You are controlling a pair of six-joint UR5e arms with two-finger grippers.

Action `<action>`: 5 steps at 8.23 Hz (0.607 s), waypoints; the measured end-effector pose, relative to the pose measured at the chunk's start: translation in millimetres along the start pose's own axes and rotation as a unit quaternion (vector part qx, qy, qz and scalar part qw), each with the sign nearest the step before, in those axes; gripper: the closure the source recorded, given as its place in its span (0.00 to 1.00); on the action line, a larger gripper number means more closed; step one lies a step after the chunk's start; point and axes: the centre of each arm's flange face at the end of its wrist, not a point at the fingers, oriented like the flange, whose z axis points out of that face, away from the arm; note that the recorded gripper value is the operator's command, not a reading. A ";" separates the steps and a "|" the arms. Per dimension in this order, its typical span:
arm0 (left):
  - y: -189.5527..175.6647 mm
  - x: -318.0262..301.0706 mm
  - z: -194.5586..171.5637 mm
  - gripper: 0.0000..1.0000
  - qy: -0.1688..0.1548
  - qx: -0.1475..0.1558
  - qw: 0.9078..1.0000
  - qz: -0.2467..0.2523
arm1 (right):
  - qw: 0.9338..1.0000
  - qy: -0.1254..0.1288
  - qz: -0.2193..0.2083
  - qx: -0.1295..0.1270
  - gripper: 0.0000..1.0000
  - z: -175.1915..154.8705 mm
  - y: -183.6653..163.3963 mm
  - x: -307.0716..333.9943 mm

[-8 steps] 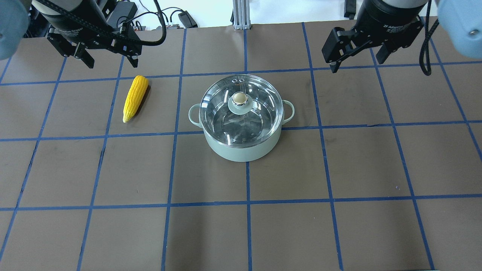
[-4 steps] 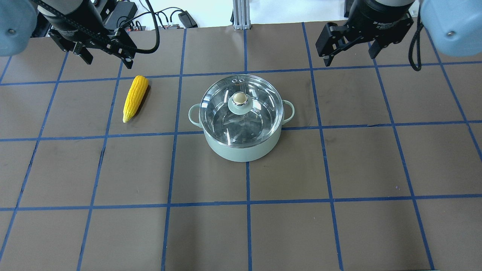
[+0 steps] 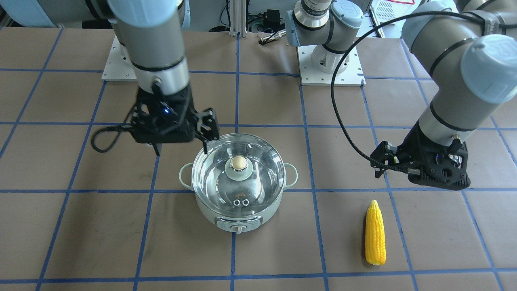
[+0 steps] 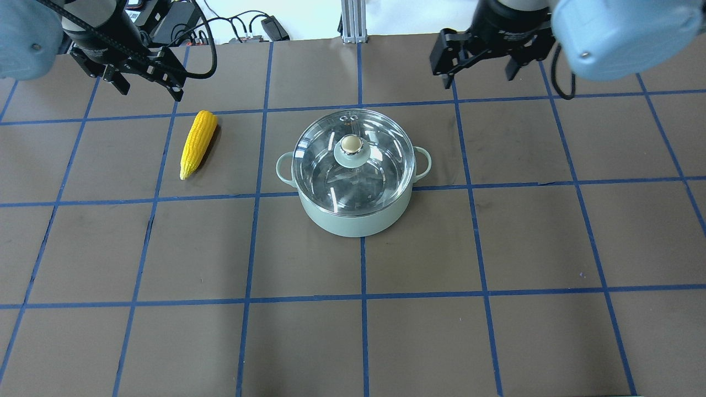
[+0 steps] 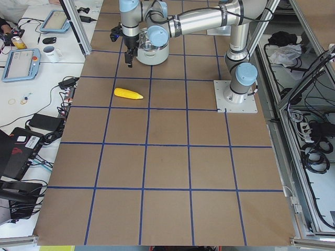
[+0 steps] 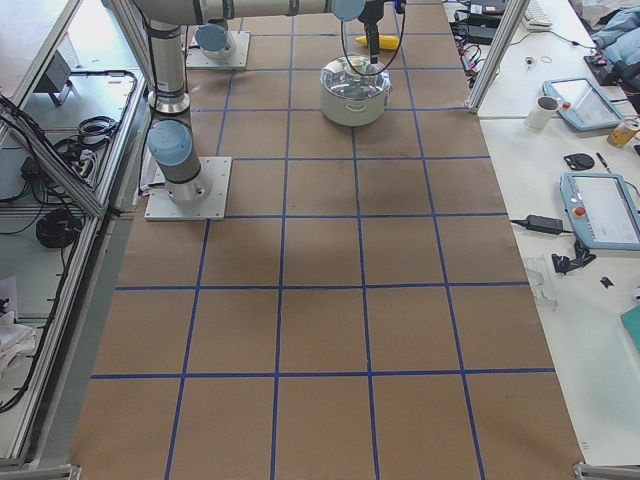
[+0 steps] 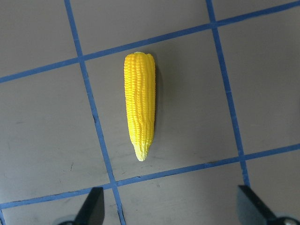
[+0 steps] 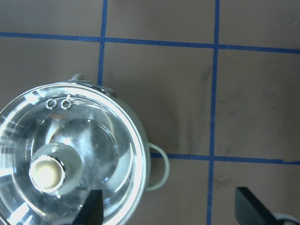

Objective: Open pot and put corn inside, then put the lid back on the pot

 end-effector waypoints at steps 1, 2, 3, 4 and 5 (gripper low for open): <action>-5.0 -8.1 25.8 0.00 0.004 -0.011 1.000 0.002 | 1.000 0.001 0.019 -0.001 0.00 28.0 -2.2 -40.4; -9.9 -14.9 51.7 0.00 0.009 -0.022 1.000 0.002 | 0.999 -0.002 0.038 -0.001 0.00 49.6 -2.0 -67.4; -17.8 -20.5 80.3 0.00 0.011 -0.028 1.000 0.003 | 0.999 -0.003 0.051 -0.005 0.00 71.0 -1.4 -84.1; -27.8 -25.0 113.5 0.00 0.013 -0.031 0.999 0.010 | 0.998 -0.001 0.060 -0.012 0.00 88.9 -0.4 -94.6; -37.4 -29.0 145.4 0.00 0.012 -0.031 0.999 0.023 | 0.998 0.001 0.067 -0.017 0.00 98.4 1.6 -101.1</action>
